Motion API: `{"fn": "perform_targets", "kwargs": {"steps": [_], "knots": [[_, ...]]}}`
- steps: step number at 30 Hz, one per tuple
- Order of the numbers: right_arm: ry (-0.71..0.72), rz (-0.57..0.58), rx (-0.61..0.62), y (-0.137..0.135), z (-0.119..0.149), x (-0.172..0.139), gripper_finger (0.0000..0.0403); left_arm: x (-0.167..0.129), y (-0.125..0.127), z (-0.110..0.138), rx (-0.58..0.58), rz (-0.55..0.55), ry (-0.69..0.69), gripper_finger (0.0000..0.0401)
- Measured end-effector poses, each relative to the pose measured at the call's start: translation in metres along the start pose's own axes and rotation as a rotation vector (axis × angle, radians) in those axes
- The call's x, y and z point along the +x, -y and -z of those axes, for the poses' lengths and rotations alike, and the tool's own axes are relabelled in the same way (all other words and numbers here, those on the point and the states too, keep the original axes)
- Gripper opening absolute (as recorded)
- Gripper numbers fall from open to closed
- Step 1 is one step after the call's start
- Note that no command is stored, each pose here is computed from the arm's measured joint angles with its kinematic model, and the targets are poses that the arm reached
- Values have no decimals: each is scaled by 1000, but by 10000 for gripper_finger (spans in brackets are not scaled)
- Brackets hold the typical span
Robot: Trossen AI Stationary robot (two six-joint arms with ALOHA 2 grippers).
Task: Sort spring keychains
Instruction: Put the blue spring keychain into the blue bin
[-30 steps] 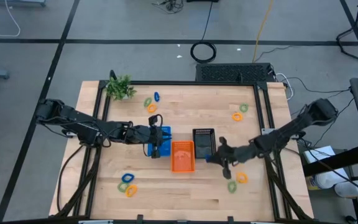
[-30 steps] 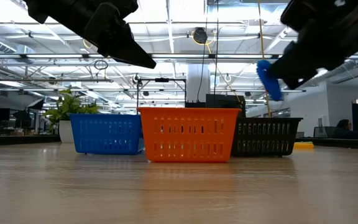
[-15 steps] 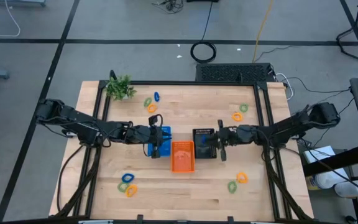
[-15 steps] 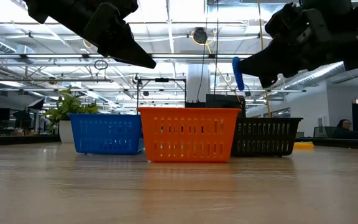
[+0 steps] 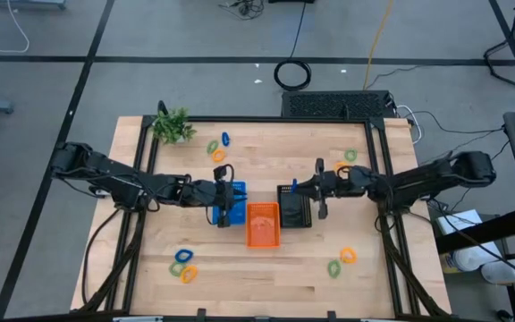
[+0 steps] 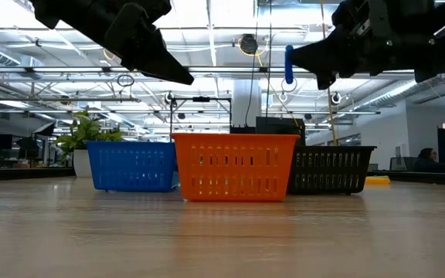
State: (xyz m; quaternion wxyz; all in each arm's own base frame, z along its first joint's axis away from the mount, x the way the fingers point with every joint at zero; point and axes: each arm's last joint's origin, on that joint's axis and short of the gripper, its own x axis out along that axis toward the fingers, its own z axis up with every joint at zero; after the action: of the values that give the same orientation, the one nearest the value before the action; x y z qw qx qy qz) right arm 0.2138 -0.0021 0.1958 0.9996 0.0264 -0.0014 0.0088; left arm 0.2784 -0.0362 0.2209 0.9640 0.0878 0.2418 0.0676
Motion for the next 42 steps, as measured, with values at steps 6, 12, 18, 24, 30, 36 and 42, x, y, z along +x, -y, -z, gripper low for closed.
{"fn": "perform_targets", "kwargs": {"steps": [6, 12, 18, 24, 30, 36, 42], "knots": [[73, -3, -19, -1, -14, -7, 4, -46, -13, -23, 91, -7, 134, 65], [100, -2, -41, -2, -21, -13, 4, -107, -50, -30, -39, -44, 315, 65], [103, 11, -23, -1, -22, -13, 4, -124, -64, 11, -151, 37, 507, 65], [102, 14, 17, -3, -22, -13, 4, -123, -63, 35, -134, 22, 598, 65], [96, 12, 2, -4, -21, -13, 4, -123, -63, 36, -19, -33, 595, 65], [92, 52, -47, 0, -21, -13, 4, -122, -64, 36, 13, -82, 583, 65], [84, 96, 16, 9, -19, -12, 4, -111, -68, 38, -35, -101, 545, 65]]}}
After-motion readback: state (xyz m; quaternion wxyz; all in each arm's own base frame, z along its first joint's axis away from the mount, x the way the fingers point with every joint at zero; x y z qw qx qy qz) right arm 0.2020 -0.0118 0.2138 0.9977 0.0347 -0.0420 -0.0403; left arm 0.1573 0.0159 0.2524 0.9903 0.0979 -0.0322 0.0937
